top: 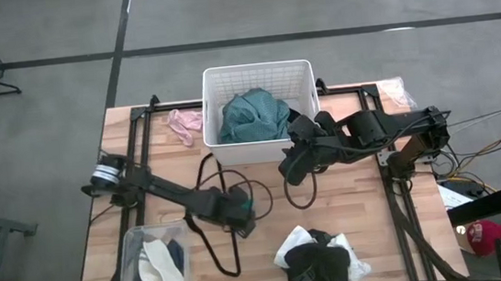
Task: Pick & Place Cloths
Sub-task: Put the blue sock into the left transparent bin
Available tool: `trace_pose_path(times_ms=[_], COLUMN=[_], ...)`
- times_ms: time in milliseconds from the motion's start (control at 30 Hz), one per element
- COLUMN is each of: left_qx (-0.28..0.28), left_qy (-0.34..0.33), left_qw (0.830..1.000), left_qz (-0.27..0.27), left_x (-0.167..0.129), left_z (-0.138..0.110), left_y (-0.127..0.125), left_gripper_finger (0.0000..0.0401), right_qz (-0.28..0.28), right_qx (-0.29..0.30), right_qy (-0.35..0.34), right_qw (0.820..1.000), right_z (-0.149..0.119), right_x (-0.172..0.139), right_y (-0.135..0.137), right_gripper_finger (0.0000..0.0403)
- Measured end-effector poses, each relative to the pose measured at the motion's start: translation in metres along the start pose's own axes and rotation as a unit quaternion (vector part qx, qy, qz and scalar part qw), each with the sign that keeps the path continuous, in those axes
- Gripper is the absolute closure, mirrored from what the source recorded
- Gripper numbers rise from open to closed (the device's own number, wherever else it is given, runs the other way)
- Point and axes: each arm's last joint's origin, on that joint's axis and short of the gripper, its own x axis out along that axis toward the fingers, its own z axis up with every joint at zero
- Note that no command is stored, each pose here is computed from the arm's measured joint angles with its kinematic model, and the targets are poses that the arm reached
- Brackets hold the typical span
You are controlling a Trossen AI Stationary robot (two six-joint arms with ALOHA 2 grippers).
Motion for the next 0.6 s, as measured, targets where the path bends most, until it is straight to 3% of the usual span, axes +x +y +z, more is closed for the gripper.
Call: trace_pose_path(times_ms=[333, 467, 600], left_qx=[0.040, 0.043, 0.049], left_qy=[0.033, 0.040, 0.034], left_qw=[0.998, 0.998, 0.998], left_qz=[-0.023, -0.027, -0.033], left_x=[0.022, 0.024, 0.022], left_z=[0.003, 0.006, 0.009], left_y=[-0.004, -0.003, -0.002], left_gripper_finger=[0.0200, 0.0244, 0.0320], right_qz=[0.002, 0.002, 0.002], right_qx=[0.000, 0.007, 0.008], right_qy=[0.002, 0.002, 0.002], right_qw=[1.000, 1.000, 1.000], right_z=[0.000, 0.000, 0.000], right_x=[0.000, 0.000, 0.000], right_y=[0.000, 0.000, 0.000], right_gripper_finger=[0.0248, 0.0257, 0.0266])
